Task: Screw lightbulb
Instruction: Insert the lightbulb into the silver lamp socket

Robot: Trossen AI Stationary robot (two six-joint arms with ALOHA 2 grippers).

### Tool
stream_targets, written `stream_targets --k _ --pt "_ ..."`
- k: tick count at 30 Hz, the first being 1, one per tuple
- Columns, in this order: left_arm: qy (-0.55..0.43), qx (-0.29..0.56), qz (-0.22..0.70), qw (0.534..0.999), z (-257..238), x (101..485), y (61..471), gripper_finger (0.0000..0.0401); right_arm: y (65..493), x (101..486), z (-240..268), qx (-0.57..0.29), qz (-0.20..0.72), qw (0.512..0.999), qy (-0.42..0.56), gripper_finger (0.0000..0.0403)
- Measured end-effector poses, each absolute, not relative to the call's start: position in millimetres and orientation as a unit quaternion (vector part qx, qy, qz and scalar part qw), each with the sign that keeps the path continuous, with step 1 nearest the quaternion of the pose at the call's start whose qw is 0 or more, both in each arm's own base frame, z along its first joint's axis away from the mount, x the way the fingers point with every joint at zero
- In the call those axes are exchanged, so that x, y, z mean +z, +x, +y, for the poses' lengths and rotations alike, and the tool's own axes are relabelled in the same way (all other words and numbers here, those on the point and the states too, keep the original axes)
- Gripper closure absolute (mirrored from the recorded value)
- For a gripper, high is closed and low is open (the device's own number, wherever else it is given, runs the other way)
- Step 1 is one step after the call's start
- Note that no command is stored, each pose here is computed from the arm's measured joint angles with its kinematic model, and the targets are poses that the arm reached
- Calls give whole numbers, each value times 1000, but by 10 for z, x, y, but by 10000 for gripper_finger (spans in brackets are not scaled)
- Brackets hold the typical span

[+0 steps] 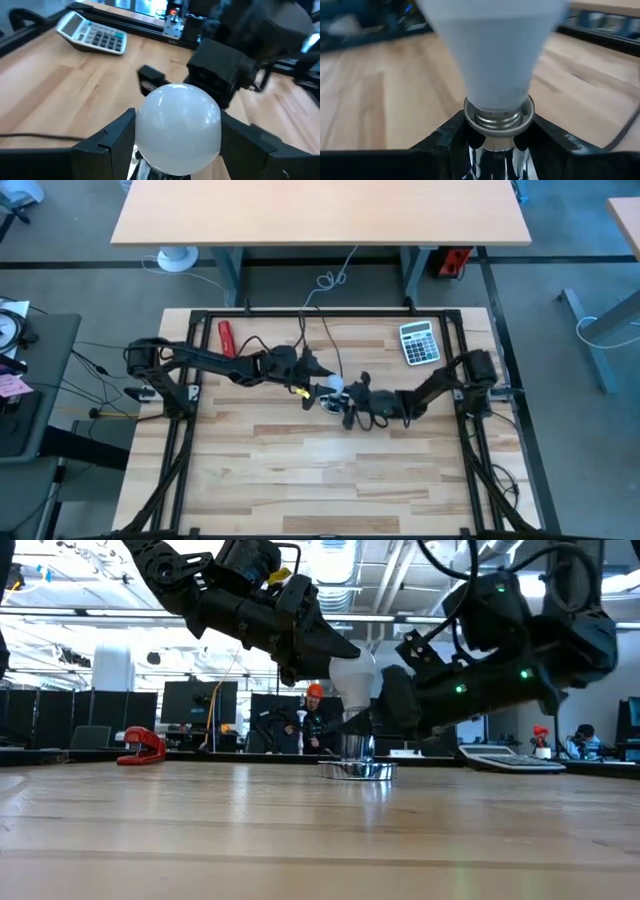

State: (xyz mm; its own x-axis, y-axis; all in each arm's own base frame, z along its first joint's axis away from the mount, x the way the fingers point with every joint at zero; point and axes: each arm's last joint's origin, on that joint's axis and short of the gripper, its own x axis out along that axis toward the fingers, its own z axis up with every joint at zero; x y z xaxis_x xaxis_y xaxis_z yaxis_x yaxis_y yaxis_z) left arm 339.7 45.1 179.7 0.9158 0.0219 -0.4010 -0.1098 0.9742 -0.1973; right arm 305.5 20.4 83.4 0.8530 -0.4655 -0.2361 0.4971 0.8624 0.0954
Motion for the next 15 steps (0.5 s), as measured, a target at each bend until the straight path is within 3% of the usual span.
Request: stream_targets --k 8,13,15 --pt "-95 53 205 973 353 1791 3405 173 3345 495 522 -362 31 926 105 226" --pt "-110 55 206 971 346 1789 3402 173 3509 533 695 -355 33 932 64 223" --pt "-114 52 207 970 341 1789 3403 173 3508 578 739 -346 39 936 45 197"
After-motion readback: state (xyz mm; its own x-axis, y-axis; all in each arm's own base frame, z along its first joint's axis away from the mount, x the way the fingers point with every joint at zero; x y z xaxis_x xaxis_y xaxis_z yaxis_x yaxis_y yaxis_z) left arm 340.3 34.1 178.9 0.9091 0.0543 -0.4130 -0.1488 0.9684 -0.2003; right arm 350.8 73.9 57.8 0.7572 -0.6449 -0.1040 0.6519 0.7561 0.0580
